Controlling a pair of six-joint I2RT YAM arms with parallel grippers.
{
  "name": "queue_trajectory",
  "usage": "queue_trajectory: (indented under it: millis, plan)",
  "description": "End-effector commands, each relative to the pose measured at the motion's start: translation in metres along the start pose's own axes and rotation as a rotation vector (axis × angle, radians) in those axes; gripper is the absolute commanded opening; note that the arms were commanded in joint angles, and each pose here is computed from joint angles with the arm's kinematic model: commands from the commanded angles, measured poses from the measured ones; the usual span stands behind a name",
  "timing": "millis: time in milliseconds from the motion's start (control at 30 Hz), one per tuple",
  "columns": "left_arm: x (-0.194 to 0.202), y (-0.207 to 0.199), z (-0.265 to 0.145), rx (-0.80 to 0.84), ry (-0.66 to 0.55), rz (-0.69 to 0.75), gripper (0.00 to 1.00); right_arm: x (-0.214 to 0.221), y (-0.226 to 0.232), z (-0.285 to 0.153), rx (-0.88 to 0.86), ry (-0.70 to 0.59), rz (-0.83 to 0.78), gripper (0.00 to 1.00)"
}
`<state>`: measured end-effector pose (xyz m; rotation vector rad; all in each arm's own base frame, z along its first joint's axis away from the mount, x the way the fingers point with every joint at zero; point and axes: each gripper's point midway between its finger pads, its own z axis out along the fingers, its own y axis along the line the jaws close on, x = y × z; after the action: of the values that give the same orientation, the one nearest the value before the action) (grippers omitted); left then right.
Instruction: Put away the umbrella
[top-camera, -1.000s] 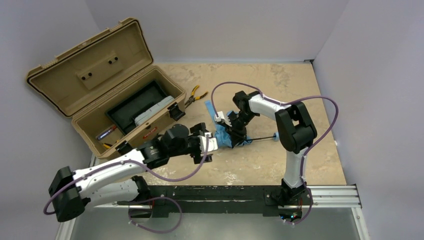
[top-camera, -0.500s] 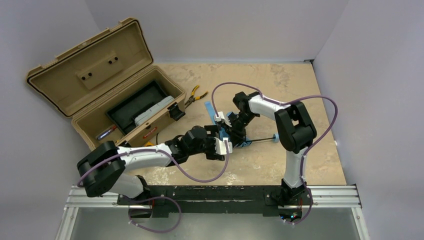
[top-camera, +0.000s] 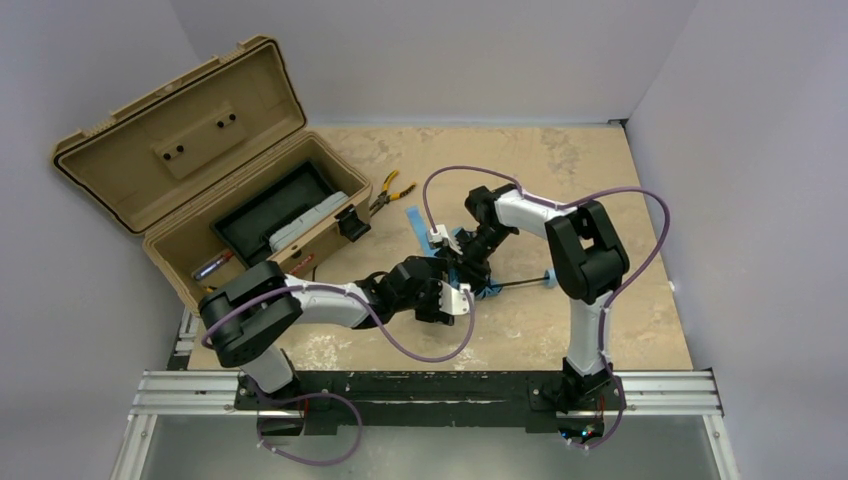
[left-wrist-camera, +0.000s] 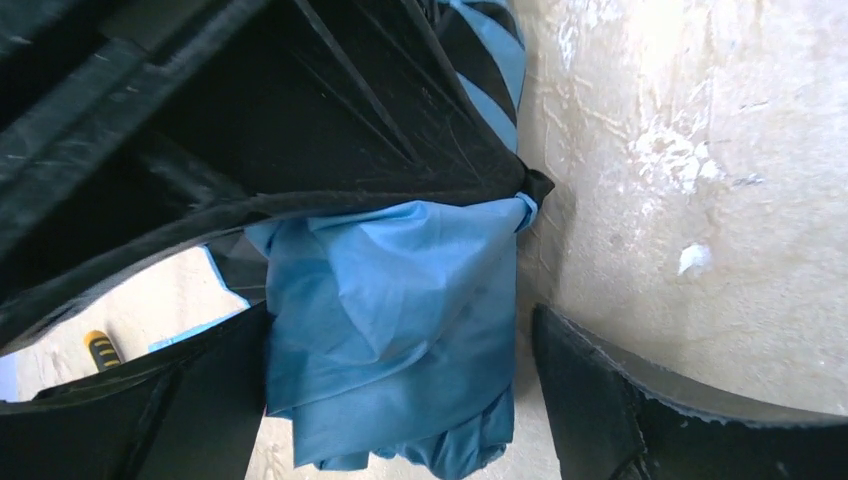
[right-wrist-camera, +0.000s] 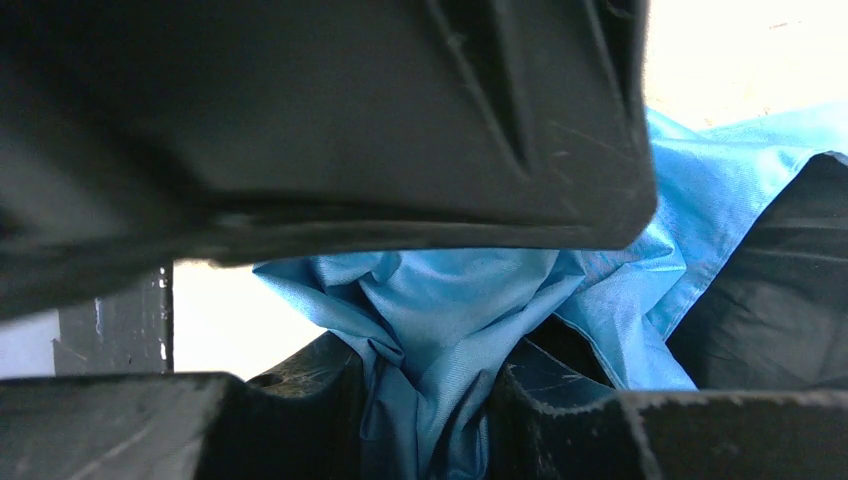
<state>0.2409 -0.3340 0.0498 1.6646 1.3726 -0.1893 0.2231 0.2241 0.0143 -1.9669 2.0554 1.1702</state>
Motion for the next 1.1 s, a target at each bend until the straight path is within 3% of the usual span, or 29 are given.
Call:
queue_trajectory:
  millis: [0,100,167,200,300,367,700,933,1067]
  plan:
    - [-0.007,0.022,0.012,-0.072,0.006,0.049,0.91,0.078,0.011,0.034,-0.091,0.27,0.121,0.12]
    - [0.006,0.017,0.018,-0.058,0.049,0.048,0.85,0.07,0.008,0.032,-0.077,0.239,0.107,0.15]
    - [0.015,0.009,0.021,-0.022,0.087,0.024,0.72,0.062,0.004,0.028,-0.059,0.211,0.094,0.18]
    - [0.018,0.005,0.022,0.001,0.099,0.002,0.63,0.058,0.002,0.026,-0.047,0.194,0.085,0.2]
    - [0.026,-0.005,0.02,0.064,0.134,-0.057,0.16,0.037,-0.008,0.013,0.013,0.122,0.051,0.25]
    - [0.032,-0.01,0.018,0.076,0.147,-0.068,0.03,0.022,-0.017,-0.001,0.058,0.069,0.025,0.27]
    - [0.064,-0.017,0.003,0.163,0.202,-0.272,0.0,-0.031,-0.034,-0.084,0.251,-0.146,-0.112,0.57]
    - [0.069,-0.012,0.003,0.2,0.214,-0.395,0.0,-0.043,-0.026,-0.119,0.326,-0.185,-0.195,0.61]
    - [0.072,-0.012,-0.001,0.234,0.228,-0.485,0.0,-0.059,-0.016,-0.141,0.404,-0.229,-0.332,0.63]
